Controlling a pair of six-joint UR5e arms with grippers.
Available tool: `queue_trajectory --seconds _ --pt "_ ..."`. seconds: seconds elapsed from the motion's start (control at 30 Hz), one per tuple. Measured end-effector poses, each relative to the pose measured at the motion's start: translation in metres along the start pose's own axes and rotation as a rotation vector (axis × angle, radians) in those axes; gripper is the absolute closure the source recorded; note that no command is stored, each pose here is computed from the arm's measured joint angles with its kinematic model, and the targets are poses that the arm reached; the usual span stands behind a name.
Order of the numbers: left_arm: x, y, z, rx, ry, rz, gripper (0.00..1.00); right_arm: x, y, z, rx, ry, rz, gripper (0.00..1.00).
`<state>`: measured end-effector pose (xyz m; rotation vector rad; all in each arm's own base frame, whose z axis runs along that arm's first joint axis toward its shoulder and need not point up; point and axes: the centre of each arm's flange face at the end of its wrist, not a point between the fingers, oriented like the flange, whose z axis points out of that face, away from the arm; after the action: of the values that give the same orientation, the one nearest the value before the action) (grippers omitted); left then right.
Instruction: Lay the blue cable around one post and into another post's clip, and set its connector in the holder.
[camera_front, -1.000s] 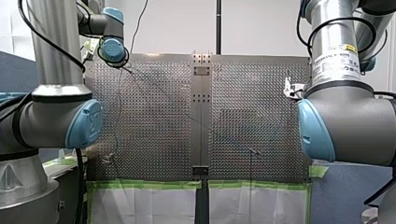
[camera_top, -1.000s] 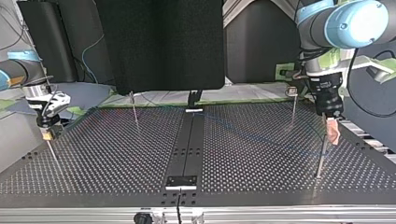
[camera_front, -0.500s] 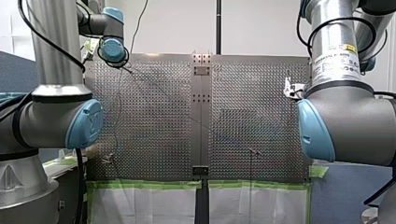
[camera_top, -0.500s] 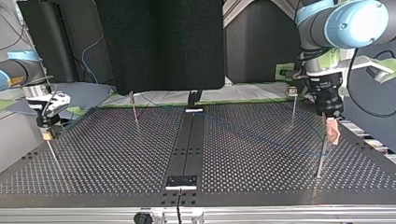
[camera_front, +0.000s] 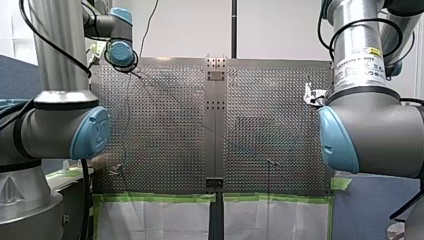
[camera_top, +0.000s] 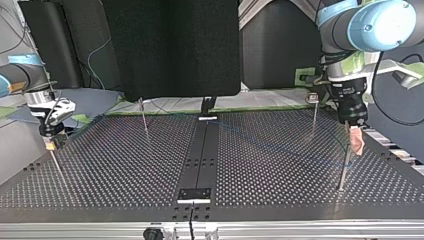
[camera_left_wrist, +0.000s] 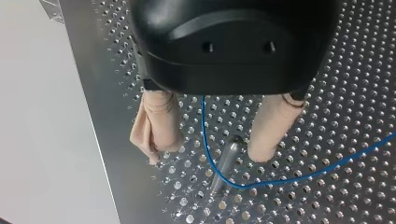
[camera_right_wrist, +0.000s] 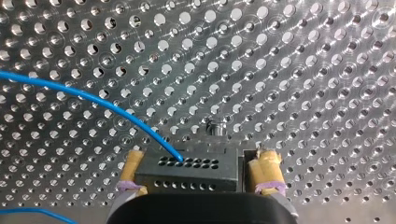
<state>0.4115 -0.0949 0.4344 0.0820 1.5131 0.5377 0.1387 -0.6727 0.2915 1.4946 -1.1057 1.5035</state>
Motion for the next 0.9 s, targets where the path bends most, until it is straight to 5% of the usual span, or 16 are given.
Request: queue_trajectory --seconds 0.3,0.67,0.9 --pt "0.014 -0.014 -0.007 0.054 -0.003 -0.047 0.0 0.0 0.0 0.0 0.0 0.0 0.0 0.0" --pt "0.058 -0.072 -0.023 0.224 0.02 -0.124 0.0 0.0 0.0 0.0 0.0 0.0 0.0 0.0" --pt "0.091 -0.105 -0.04 0.272 0.069 -0.166 0.0 0.0 0.0 0.0 0.0 0.0 0.0 0.0"
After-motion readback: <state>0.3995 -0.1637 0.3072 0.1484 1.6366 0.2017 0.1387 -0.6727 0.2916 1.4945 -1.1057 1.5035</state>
